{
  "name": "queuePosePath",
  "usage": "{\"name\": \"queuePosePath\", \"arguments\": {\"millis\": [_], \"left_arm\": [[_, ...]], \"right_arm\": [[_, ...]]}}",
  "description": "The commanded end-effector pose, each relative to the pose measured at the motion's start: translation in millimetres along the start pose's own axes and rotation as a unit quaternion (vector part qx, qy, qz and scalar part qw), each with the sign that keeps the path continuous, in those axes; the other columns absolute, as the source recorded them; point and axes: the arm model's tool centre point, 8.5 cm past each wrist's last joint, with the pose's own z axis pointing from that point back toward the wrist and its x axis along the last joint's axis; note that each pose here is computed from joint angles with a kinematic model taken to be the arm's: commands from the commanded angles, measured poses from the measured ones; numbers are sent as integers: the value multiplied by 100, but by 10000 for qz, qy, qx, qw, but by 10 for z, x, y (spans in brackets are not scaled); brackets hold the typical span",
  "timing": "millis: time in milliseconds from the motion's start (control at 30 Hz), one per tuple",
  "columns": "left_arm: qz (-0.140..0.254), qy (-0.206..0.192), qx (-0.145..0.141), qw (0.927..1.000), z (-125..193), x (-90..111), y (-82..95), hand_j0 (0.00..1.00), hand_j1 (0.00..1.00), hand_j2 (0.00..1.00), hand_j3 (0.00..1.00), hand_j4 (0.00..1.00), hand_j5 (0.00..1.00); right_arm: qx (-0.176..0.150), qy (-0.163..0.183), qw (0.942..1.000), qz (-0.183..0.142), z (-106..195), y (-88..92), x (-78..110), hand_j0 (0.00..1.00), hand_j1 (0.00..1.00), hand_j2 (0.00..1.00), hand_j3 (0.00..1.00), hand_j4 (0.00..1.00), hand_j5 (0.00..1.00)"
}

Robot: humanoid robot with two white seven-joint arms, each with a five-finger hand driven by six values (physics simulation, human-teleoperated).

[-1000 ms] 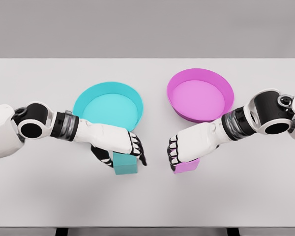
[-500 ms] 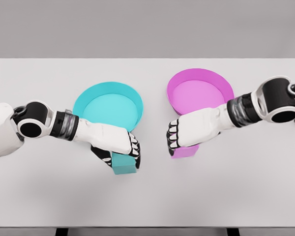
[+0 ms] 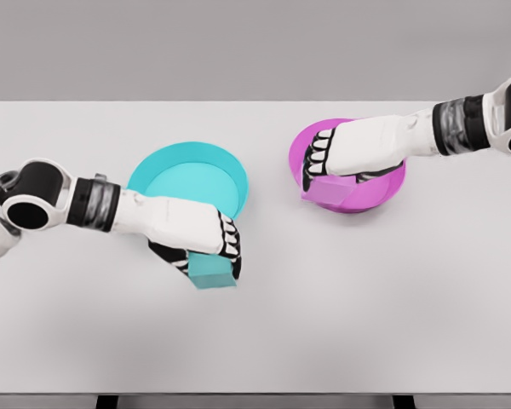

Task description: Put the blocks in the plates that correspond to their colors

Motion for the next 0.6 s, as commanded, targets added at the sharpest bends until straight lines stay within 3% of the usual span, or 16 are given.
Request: {"name": "queuePosePath", "arguments": {"millis": [0,167,333,567], "left_arm": [[-34,38,157,9999,77,7,98,60,60,60,60,60,60],[-138,186,389,9990,198,-35,250,60,60,60,60,60,60],[-125,425,480,9979,340,-132,288,60,60,60,60,60,60],[62,915,732,9931,573,-413,330,60,60,60,60,60,60]], "right_arm": [[-97,331,9991,-254,133,22,-219,56,56,56,56,56,56],[79,966,9924,-754,330,284,-633,56,56,56,56,56,56],[388,946,9927,-643,62,362,-667,56,56,56,56,56,56],[766,878,9926,-341,-165,411,-622,56,56,56,56,56,56]]}}
